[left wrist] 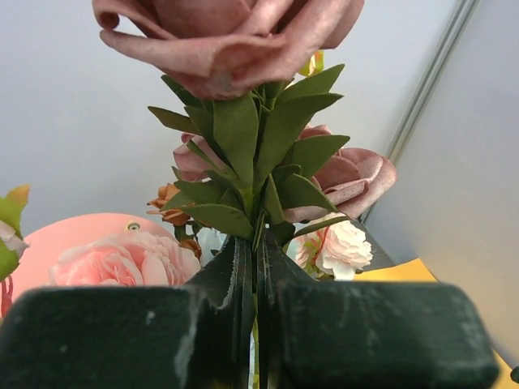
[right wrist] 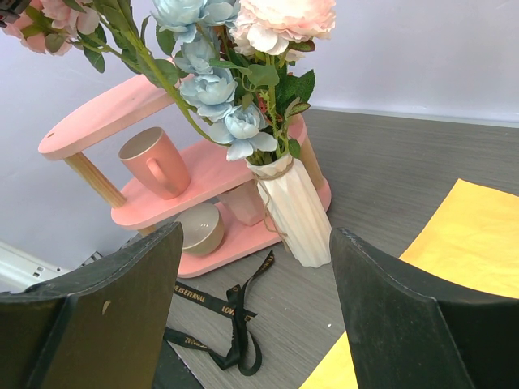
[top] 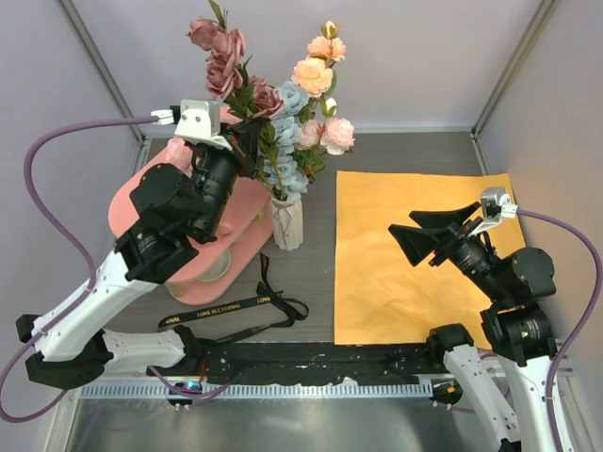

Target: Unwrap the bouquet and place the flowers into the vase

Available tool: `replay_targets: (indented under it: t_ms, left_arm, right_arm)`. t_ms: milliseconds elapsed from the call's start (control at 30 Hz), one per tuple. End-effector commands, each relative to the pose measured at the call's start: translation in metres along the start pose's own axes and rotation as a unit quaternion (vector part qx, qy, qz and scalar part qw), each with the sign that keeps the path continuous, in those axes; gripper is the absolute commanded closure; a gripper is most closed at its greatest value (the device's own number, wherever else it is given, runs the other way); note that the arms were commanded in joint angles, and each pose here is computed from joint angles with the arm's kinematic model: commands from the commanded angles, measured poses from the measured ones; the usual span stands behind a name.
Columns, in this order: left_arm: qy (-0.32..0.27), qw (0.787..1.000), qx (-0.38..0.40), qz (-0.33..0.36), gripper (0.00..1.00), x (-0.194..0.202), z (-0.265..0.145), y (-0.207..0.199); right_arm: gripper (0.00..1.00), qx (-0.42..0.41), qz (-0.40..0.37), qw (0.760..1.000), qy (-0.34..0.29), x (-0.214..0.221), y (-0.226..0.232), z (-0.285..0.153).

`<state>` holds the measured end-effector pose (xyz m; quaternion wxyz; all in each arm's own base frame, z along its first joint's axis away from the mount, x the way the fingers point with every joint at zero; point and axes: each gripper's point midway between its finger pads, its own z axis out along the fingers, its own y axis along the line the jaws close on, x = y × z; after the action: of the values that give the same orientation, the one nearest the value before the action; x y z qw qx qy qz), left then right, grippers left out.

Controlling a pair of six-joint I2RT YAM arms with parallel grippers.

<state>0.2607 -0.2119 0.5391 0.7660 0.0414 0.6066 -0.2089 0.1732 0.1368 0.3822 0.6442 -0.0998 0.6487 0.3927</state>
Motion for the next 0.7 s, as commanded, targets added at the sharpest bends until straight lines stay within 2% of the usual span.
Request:
replay_targets:
  t_ms: [0,133,367,567,633,667]
  left_arm:
    - [-0.021,0.999,-0.031,-0.013,1.00,-0.010,0.003,0.009]
    - [-0.004,0.995,-0.097,-0.014,1.00,0.004,0.008,0.025]
    - [0.008,0.987,-0.159,-0.013,1.00,0.013,0.015,0.036]
    - [0.018,0.985,-0.173,0.019,1.00,0.033,0.023,0.036]
    - [-0.004,0.985,-0.171,0.006,1.00,0.032,0.024,0.035]
    - [0.001,0.985,-0.170,0.017,1.00,0.047,0.023,0.036]
  right_arm:
    - [0.21,-0.014,-0.016,1.000,-0.017,-0.013,0.008,0.000]
    - [0.21,-0.014,-0.015,1.000,-0.017,-0.012,0.008,-0.001]
    - [0.21,-0.012,-0.013,1.000,-0.016,-0.011,0.007,-0.001]
    - [0.21,-0.011,-0.013,1.000,-0.015,-0.009,0.006,-0.001]
    - [0.21,-0.011,-0.013,1.000,-0.015,-0.009,0.006,-0.001]
    - [0.21,-0.010,-0.012,1.000,-0.014,-0.008,0.005,0.000]
